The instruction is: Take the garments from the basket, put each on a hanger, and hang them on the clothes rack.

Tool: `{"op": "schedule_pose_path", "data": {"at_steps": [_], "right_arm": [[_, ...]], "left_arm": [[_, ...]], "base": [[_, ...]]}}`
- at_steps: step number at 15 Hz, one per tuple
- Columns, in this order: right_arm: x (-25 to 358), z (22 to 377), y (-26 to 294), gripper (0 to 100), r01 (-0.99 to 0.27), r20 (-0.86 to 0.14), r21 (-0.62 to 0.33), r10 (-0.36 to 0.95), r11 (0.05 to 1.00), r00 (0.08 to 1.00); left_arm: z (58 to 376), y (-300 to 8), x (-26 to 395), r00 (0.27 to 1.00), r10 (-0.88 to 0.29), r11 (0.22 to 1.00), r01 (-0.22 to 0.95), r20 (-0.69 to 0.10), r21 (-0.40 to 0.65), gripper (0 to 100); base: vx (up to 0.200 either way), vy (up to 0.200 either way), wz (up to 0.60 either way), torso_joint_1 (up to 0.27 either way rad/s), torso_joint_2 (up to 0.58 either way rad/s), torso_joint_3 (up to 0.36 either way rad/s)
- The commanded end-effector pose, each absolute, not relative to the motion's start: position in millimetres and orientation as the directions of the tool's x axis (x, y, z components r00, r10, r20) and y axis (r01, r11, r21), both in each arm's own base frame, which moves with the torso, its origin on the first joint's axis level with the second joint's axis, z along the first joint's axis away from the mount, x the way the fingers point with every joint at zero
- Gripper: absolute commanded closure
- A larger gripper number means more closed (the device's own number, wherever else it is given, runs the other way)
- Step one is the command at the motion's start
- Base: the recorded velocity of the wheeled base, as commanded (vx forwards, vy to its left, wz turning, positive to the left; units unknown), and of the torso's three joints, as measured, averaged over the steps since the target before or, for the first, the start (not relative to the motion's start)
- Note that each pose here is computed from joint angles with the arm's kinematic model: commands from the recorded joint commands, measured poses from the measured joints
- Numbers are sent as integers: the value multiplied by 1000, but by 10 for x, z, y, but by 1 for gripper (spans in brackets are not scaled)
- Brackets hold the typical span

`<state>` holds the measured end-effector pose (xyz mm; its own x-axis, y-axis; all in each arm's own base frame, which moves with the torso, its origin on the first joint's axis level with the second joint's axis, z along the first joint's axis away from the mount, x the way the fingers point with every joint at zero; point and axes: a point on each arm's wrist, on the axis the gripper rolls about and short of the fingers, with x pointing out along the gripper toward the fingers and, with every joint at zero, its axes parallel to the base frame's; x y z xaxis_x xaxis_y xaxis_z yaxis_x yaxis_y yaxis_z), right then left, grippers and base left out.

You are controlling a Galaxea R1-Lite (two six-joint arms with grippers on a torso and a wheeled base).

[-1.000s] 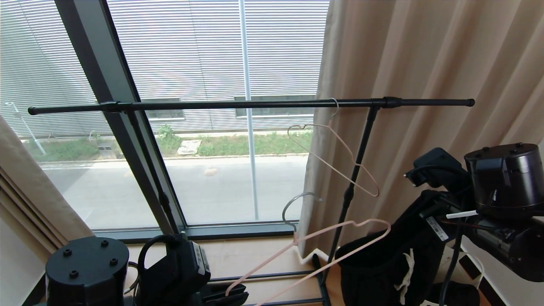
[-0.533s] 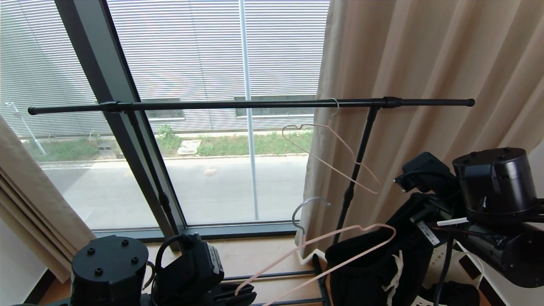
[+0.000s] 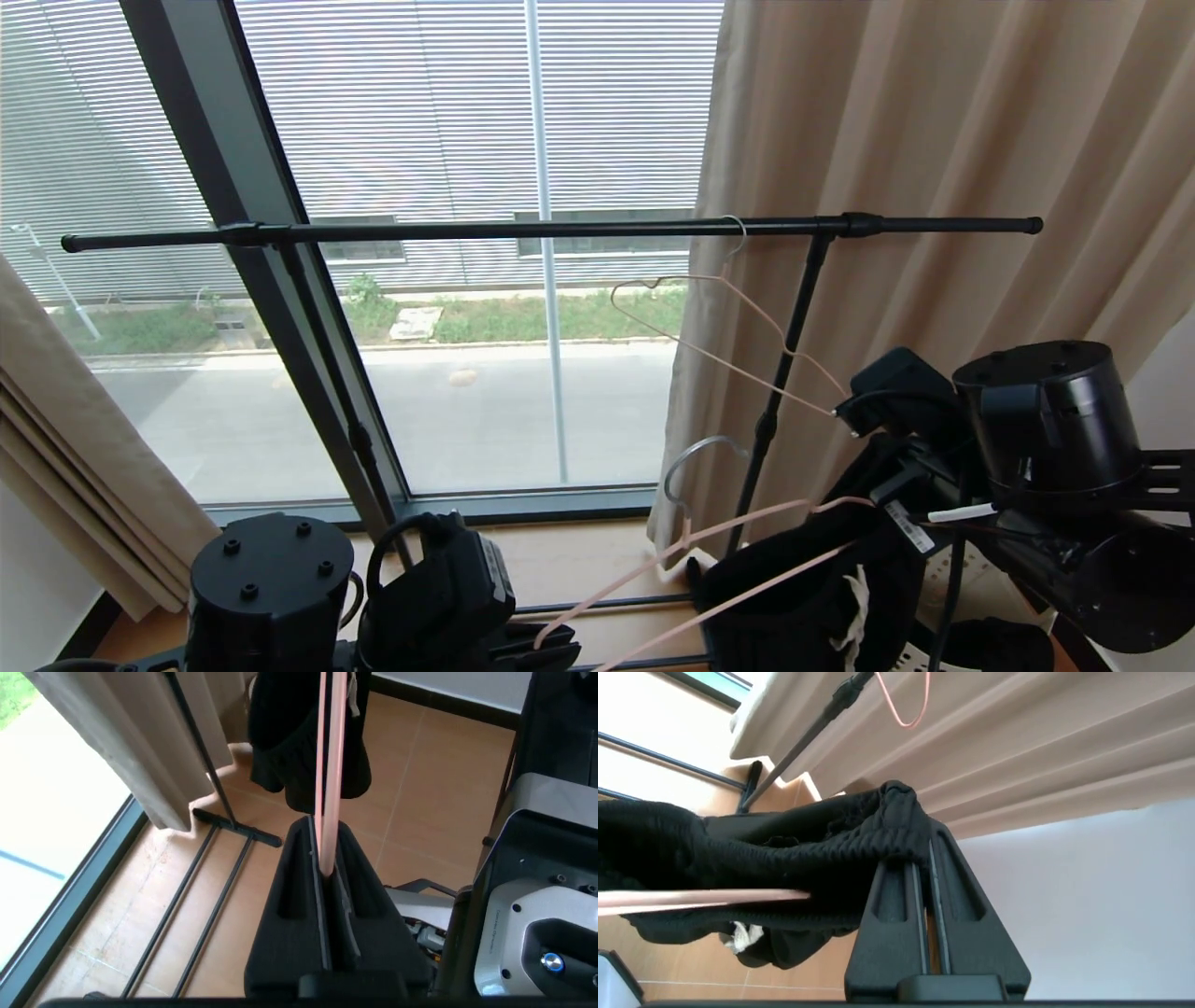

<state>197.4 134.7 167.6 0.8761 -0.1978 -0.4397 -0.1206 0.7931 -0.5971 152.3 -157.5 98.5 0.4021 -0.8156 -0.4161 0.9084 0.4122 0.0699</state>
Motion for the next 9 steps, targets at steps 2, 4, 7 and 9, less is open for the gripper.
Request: {"op": "schedule_pose_path", "data": {"at_steps": [2, 4, 7, 9], "right_arm": [[1967, 1659, 1379, 100, -133, -443, -600, -189, 789, 876], [1965, 1648, 1395, 100, -139, -446, -600, -185, 788, 876], [1942, 1637, 1424, 100, -152, -449, -601, -173, 785, 877], [1926, 1614, 1455, 100, -165, -454, -601, -164, 782, 876]], "left_arm": [[930, -1614, 1562, 398, -807, 414, 908, -437, 63, 100], [918, -1651, 1620, 426, -789, 442, 894, -442, 73, 100], [921, -1700, 1705, 484, -763, 498, 863, -430, 87, 100], [899, -1746, 1750, 504, -772, 516, 853, -388, 82, 100]], "base": [[0, 0, 0, 0, 0, 0], [0, 0, 0, 0, 0, 0], [0, 0, 0, 0, 0, 0], [0, 0, 0, 0, 0, 0]]}}
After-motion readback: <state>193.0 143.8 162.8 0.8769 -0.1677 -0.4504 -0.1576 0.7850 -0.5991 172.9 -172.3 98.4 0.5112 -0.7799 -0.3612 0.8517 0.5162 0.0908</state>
